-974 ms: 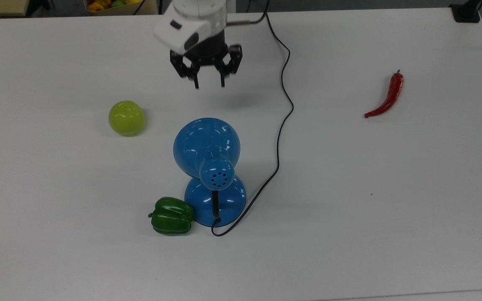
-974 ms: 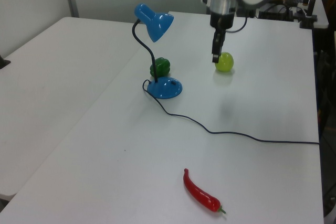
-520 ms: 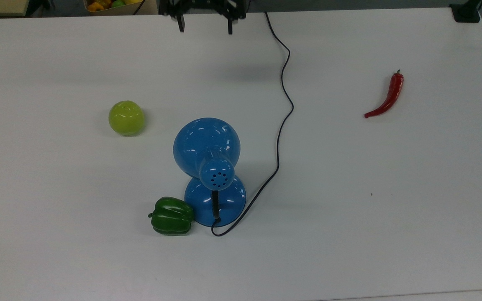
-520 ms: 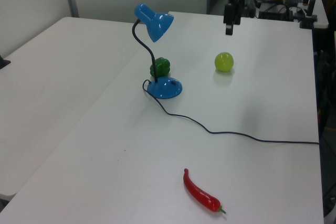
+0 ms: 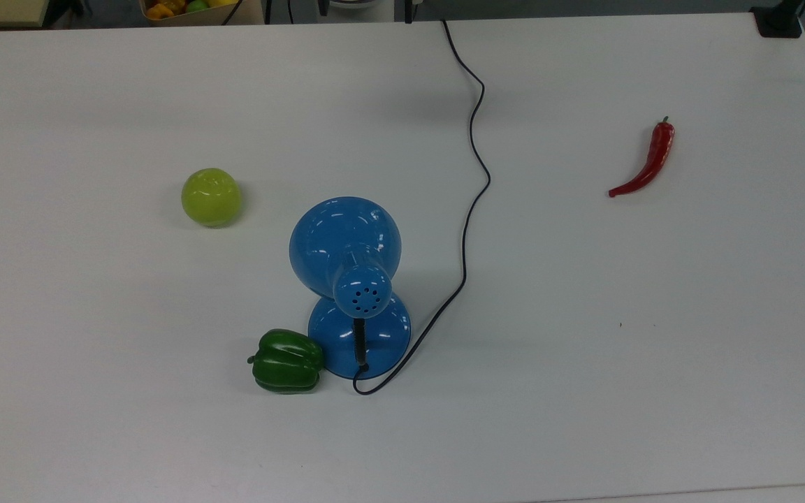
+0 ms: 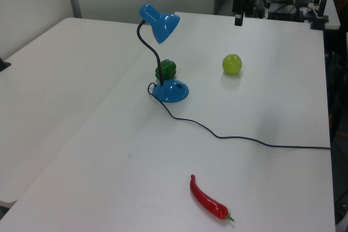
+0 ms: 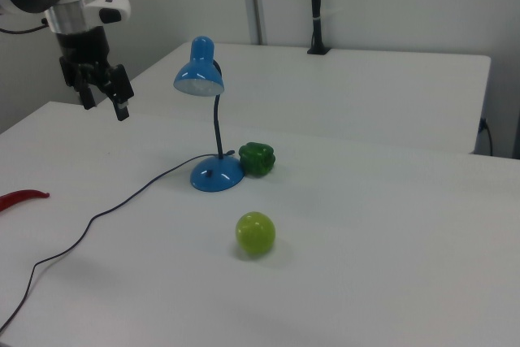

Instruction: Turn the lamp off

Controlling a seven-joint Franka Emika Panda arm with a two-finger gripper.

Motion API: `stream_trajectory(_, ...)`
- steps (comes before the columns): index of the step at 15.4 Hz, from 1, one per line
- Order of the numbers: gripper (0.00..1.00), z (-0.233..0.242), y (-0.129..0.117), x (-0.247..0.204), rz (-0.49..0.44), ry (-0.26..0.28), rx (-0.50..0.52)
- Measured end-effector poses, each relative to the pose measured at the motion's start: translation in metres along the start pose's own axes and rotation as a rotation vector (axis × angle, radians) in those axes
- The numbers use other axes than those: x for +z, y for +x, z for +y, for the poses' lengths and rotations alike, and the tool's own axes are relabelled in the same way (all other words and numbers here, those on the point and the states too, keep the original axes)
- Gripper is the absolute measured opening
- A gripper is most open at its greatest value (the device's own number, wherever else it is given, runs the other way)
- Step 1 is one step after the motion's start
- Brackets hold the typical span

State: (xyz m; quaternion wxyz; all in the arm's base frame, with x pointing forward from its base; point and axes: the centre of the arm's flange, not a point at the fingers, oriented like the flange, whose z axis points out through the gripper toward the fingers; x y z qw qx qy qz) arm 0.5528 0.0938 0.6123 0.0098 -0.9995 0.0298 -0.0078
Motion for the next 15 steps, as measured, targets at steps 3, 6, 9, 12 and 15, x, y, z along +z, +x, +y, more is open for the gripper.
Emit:
stream_trajectory(3, 1.0, -0.003, 0.001, -0.002, 0.014, 0.014, -0.043)
stream_trajectory(6, 1.0, 0.001, 0.008, -0.006, 0.067, 0.026, -0.146)
stream_trajectory(9, 1.0, 0.008, 0.013, -0.006, 0.092, 0.022, -0.256)
stream_trajectory(12, 1.0, 0.016, 0.016, -0.006, 0.093, 0.02, -0.284)
stream_trajectory(15, 1.0, 0.013, 0.015, -0.006, 0.093, 0.02, -0.292)
